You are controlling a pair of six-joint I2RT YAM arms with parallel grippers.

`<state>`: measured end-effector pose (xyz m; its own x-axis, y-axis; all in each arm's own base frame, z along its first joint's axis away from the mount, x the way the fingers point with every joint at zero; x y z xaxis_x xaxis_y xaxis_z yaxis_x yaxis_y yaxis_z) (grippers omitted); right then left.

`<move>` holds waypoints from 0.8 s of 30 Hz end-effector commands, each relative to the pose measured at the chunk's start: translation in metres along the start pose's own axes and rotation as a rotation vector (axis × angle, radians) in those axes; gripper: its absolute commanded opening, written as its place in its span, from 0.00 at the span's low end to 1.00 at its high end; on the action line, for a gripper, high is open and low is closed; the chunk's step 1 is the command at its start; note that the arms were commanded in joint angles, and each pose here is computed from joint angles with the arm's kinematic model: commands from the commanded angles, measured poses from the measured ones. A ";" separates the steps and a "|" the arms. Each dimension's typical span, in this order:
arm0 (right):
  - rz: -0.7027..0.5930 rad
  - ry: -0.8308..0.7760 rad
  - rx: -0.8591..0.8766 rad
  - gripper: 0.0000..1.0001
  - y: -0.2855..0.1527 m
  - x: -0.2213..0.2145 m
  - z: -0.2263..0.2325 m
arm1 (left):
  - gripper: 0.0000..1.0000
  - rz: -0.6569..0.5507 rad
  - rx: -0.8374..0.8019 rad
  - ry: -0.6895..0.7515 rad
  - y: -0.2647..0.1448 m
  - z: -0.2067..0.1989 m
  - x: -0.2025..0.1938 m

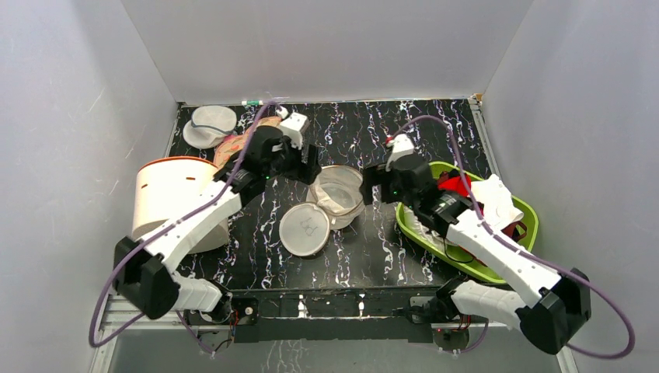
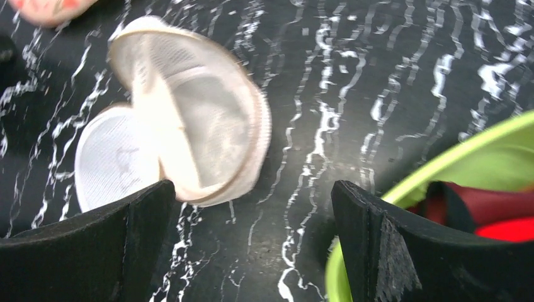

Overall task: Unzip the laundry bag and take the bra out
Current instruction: Place the bra in the bin, then close the laundry bag at the center of the board.

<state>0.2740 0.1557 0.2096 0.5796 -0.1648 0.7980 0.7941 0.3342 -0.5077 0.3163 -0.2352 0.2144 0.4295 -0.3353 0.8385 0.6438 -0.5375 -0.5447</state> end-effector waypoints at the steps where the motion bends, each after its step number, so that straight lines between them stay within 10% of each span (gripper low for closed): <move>1: -0.121 -0.150 0.089 0.96 0.000 0.020 0.051 | 0.81 -0.209 0.139 0.011 -0.044 0.027 0.037; 14: -0.208 -1.276 0.538 0.98 -0.023 -0.109 0.140 | 0.86 -0.373 0.532 -0.179 -0.106 0.103 0.036; 24: -0.223 -1.635 0.495 0.93 -0.005 -0.139 0.143 | 0.87 -0.344 0.506 -0.195 -0.095 0.103 0.033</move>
<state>0.1554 0.2880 0.1283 -0.4091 0.7272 0.5513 0.4769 0.6854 -0.5502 0.3307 -0.1161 0.2844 0.2449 -0.0638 0.9675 0.9564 -0.1478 -0.2518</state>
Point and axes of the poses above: each gripper's point midway between its finger pads, its own y axis out along the fingers, its own z axis along the line the jaws close on, x = y × z, the point moved 2 cm from there along -y, back along the fingers, and after that the axes turned 10 degrees about y, right-handed, at the moved point
